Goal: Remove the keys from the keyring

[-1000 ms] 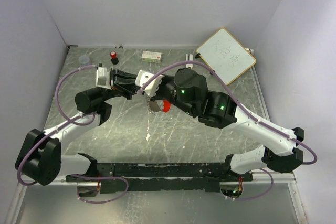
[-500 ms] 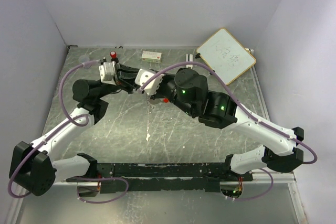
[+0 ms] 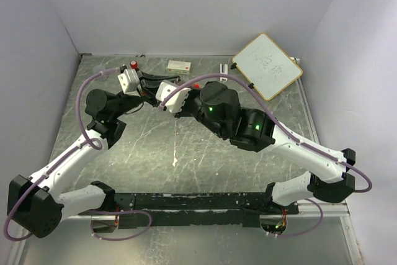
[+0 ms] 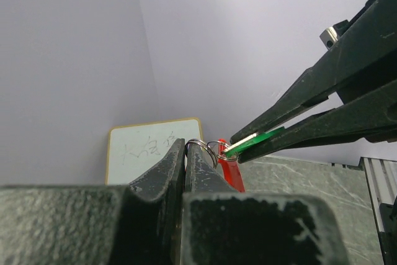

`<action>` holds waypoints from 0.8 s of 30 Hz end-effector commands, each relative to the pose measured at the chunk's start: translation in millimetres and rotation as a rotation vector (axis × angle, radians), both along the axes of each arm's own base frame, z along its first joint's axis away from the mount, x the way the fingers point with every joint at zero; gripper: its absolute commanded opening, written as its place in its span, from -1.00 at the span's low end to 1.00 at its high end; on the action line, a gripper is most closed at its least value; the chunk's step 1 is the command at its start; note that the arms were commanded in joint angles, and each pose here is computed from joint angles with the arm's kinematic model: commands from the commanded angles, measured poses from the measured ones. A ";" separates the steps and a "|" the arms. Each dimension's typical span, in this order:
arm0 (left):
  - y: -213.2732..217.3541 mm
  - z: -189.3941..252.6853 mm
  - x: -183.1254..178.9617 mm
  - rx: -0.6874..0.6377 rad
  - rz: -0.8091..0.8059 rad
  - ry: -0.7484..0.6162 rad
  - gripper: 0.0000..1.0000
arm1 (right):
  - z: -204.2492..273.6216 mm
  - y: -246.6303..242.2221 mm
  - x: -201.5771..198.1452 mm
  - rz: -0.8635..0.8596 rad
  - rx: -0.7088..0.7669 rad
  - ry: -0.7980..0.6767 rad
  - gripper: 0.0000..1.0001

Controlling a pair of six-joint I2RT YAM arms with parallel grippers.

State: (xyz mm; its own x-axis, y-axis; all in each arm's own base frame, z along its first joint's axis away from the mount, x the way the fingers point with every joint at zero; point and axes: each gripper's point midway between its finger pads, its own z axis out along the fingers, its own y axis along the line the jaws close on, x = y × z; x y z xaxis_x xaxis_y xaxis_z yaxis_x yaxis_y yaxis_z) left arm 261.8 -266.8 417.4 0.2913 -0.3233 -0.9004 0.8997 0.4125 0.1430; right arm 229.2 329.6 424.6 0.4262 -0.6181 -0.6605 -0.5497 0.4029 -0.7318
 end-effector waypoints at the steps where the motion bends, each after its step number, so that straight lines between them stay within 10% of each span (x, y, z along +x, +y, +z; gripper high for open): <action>1: 9.1 -10.7 18.0 -0.018 0.095 0.070 -0.87 | 22.9 12.9 -12.6 0.059 0.114 -0.016 -1.00; 24: 24.1 28.5 -38.8 -0.193 -0.055 0.040 -0.86 | -43.5 -10.0 31.4 -0.081 0.226 0.068 -1.00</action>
State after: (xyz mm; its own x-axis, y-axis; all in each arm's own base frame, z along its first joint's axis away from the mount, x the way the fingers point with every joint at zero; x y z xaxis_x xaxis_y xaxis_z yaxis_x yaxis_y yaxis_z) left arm 247.7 -254.3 409.5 0.1592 -0.4218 -0.8926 0.9147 0.4032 -0.0274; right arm 245.3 333.0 377.0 0.3647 -0.5099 -0.7791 -0.5883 0.5224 -0.6173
